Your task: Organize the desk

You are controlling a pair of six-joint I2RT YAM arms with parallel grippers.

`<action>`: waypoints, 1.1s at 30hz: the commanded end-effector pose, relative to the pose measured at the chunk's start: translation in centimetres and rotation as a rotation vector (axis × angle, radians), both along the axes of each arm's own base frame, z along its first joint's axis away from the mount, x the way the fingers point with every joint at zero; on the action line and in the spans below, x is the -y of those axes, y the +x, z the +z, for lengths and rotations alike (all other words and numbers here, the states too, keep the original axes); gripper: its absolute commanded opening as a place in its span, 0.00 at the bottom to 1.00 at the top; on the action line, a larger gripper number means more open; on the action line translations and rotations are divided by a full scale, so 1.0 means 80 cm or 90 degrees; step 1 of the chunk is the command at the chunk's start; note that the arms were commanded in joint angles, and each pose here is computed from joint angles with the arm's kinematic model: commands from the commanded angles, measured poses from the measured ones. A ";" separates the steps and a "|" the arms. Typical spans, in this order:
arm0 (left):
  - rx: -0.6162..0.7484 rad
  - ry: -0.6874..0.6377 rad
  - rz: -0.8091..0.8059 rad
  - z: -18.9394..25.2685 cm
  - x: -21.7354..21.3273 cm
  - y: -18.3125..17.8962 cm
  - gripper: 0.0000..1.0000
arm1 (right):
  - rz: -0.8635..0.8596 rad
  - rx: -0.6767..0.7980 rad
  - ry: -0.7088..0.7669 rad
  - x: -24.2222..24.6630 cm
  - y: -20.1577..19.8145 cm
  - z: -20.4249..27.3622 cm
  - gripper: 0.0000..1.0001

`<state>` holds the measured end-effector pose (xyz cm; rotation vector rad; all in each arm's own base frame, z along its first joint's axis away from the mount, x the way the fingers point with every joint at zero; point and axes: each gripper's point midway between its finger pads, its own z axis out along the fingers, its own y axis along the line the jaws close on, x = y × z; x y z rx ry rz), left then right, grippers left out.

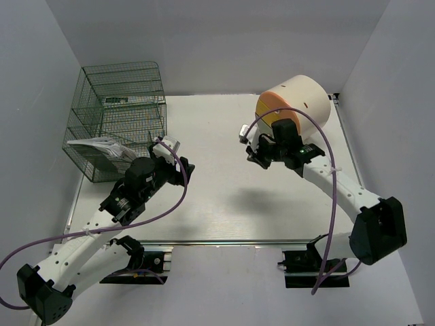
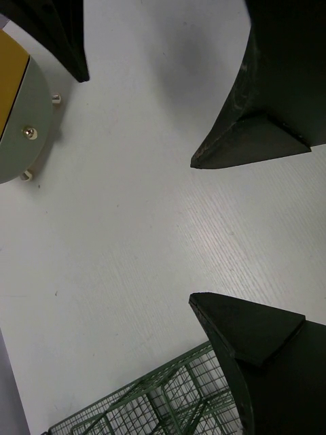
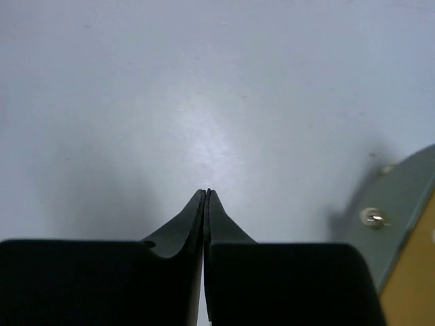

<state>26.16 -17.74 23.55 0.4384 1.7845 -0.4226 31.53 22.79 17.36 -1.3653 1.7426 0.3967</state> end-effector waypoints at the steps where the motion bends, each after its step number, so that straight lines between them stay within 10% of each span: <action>1: 0.009 0.004 -0.009 -0.002 0.000 -0.003 0.83 | 0.074 -0.138 0.036 -0.008 -0.063 -0.025 0.00; 5: 0.015 -0.001 -0.021 -0.002 0.003 -0.006 0.81 | 0.049 -0.145 0.081 -0.011 -0.072 -0.011 0.00; 11: 0.012 0.006 -0.016 -0.008 0.002 -0.004 0.81 | -0.341 0.046 -0.166 0.108 0.061 -0.067 0.00; 33: 0.009 0.012 -0.011 -0.012 0.001 -0.002 0.81 | -0.496 0.243 -0.368 0.171 0.146 -0.084 0.00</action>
